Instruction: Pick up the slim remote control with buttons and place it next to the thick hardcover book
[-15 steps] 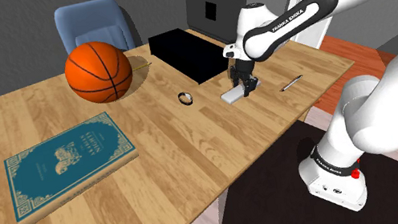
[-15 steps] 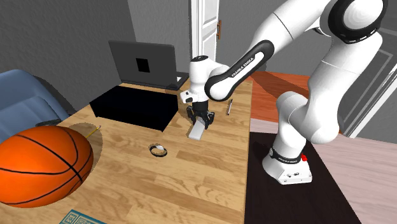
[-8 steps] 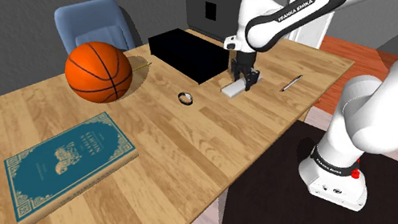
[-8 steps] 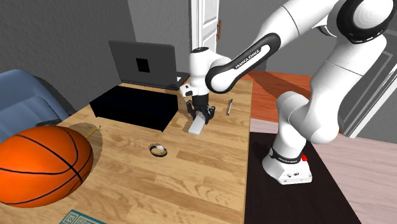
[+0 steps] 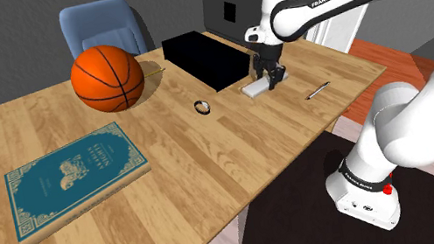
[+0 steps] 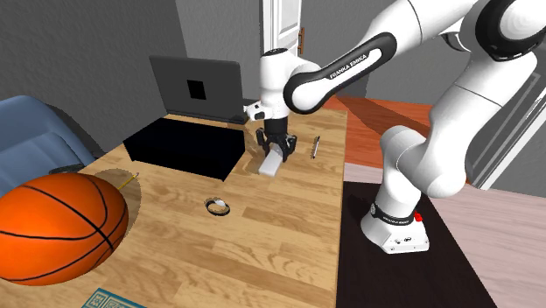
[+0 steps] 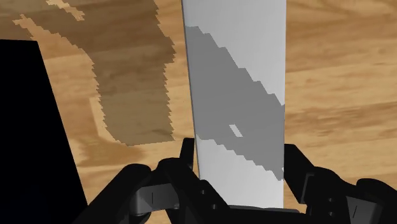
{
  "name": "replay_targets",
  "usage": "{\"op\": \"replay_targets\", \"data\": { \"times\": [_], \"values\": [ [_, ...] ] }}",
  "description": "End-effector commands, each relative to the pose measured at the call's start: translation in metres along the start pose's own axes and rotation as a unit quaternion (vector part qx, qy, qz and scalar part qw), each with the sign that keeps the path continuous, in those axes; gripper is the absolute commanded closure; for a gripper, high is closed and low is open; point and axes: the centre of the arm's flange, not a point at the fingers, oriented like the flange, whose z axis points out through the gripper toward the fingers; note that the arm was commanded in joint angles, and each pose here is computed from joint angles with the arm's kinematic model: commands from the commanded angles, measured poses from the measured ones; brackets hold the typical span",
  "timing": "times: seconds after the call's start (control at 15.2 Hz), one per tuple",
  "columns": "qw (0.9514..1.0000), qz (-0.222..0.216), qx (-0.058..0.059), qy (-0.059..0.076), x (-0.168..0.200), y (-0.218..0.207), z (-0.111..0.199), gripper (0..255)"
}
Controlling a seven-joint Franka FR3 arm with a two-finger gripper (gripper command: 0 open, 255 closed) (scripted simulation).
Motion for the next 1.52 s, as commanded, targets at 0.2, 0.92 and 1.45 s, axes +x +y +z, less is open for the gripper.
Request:
{"op": "replay_targets", "data": {
  "times": [0.2,0.92,1.45],
  "values": [
    [1.0,0.0,0.0,0.0,0.0,0.0,-0.026,255],
    [1.0,0.0,0.0,0.0,0.106,0.009,-0.037,255],
    [1.0,0.0,0.0,0.0,0.211,0.018,-0.038,255]
  ]
}}
